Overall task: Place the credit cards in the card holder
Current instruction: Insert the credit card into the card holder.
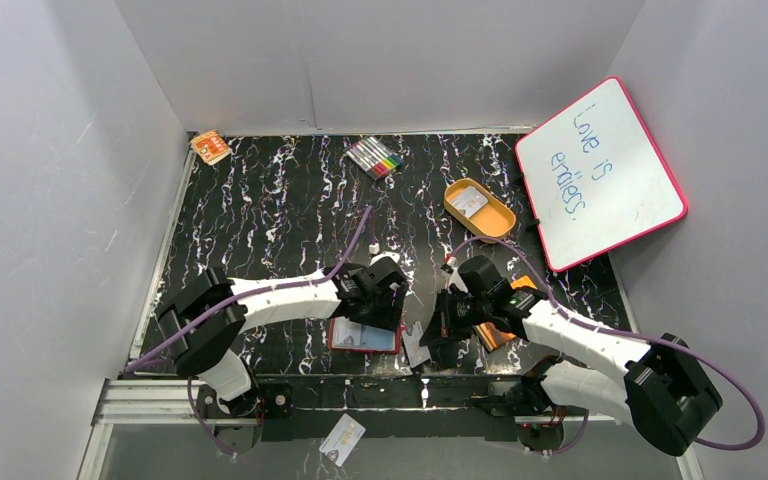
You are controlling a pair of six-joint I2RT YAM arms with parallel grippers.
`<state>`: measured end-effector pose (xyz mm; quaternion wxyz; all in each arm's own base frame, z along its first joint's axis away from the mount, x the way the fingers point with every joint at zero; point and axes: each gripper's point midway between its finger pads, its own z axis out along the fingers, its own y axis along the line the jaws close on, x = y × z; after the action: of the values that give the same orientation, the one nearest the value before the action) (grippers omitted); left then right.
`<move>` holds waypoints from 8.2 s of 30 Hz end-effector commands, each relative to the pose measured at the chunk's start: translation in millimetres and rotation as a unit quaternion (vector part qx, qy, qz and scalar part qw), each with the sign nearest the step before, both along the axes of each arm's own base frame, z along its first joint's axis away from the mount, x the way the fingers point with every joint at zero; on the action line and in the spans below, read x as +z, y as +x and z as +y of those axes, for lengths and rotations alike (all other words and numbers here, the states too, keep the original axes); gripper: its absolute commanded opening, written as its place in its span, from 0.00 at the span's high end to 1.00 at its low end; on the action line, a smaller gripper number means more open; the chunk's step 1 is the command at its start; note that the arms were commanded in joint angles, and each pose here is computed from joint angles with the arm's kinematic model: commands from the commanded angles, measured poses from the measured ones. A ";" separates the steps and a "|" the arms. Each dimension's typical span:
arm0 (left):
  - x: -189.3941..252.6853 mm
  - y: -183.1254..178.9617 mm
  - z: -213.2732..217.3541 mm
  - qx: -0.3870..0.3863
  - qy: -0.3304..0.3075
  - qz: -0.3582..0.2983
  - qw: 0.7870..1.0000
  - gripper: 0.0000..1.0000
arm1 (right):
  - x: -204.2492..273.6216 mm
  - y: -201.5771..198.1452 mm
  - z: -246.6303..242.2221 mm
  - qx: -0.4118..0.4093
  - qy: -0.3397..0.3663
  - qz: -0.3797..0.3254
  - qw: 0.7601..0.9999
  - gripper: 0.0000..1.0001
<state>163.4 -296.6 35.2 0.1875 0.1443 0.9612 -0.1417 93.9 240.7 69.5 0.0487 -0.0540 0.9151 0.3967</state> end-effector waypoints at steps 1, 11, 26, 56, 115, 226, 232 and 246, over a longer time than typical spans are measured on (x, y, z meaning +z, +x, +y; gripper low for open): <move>-2.8 1.4 4.0 -0.006 0.025 -0.003 1.000 0.40 | 10.8 5.5 4.1 0.005 0.009 -0.021 1.000 1.00; -10.8 -2.7 18.3 0.009 0.043 0.000 0.999 0.64 | 12.2 7.4 8.4 0.014 0.015 -0.023 1.000 1.00; -0.4 -0.9 15.3 0.020 0.023 -0.008 0.999 1.00 | 26.9 -0.8 32.7 0.068 0.080 -0.003 0.994 1.00; 50.9 3.1 10.3 0.047 -0.058 -0.045 0.996 0.51 | -11.8 20.6 49.3 0.029 0.064 0.004 0.998 1.00; 26.7 60.8 3.9 0.044 -0.075 -0.013 0.996 0.40 | -9.2 19.7 59.4 0.054 0.104 -0.003 0.993 1.00; -3.7 16.0 57.0 0.065 -0.035 0.022 0.997 0.98 | -23.1 26.1 57.0 0.019 0.050 0.029 0.998 1.00; 3.0 18.1 52.3 0.057 -0.043 0.018 0.997 0.55 | -27.1 26.4 59.2 0.020 0.043 0.034 0.998 1.00; -30.9 17.7 67.8 0.036 0.062 0.033 0.997 0.65 | -15.1 26.2 58.3 0.027 0.043 0.021 0.998 1.00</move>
<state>185.3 -246.8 23.5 0.1686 0.0925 0.9702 -0.1476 114.5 294.6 38.9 0.0024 -0.0546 0.8993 0.4340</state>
